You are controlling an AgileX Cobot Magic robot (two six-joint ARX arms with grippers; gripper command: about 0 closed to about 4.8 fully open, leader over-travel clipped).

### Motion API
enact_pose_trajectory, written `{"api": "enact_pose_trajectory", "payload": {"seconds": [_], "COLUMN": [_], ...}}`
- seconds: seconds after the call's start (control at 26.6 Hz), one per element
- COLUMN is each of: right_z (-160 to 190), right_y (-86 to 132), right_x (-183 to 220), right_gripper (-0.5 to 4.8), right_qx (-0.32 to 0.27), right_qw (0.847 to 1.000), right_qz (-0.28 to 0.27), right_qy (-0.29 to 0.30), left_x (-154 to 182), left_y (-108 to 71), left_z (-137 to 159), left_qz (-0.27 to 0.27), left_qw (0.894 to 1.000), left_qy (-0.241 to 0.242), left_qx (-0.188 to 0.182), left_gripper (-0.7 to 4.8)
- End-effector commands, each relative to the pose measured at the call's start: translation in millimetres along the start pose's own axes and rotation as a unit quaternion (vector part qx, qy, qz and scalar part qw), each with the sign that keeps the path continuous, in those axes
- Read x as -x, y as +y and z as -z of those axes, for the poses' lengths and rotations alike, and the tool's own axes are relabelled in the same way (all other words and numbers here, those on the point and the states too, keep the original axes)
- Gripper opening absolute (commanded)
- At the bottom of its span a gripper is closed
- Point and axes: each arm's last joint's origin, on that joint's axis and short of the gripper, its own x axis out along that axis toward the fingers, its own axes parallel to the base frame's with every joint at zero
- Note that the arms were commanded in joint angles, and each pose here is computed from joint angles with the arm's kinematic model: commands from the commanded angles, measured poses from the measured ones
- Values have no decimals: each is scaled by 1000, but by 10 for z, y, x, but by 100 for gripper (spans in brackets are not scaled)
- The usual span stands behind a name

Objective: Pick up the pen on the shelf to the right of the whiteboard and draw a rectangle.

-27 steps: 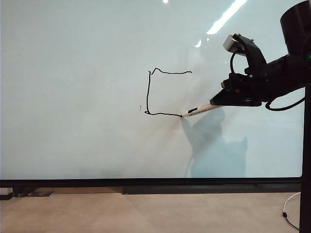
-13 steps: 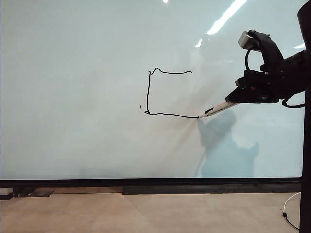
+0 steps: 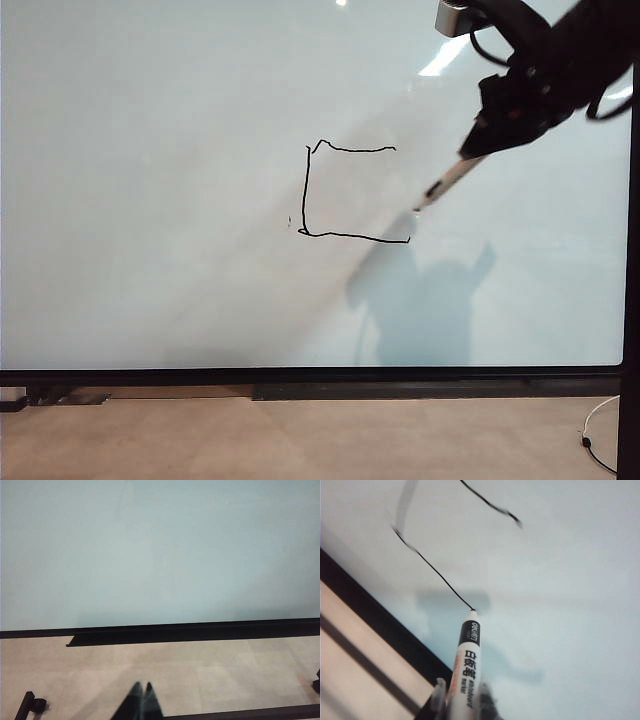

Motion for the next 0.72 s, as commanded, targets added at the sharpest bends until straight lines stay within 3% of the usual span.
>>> {"api": "enact_pose_trajectory", "payload": {"seconds": [0.04, 0.3, 0.49, 0.72], "right_z": [-159, -317, -251, -258], "right_y": [-24, -47, 101, 208], "right_x": [66, 94, -122, -237], "right_gripper": [-6, -6, -6, -6], "right_qx": [64, 109, 174, 220], "right_qw": [995, 988, 973, 964], "right_qz": [-3, -16, -44, -54], "right_qy": [78, 110, 144, 139], "left_x": [4, 4, 4, 4], "left_y": [1, 1, 1, 1], "left_z": [-24, -24, -24, -23], "left_qz": [0, 0, 0, 0], "left_qw": [1000, 1000, 1000, 1000], "left_qy": [-8, -8, -8, -8], "left_qx": [0, 0, 0, 0], "left_gripper": [-5, -5, -5, -5]}}
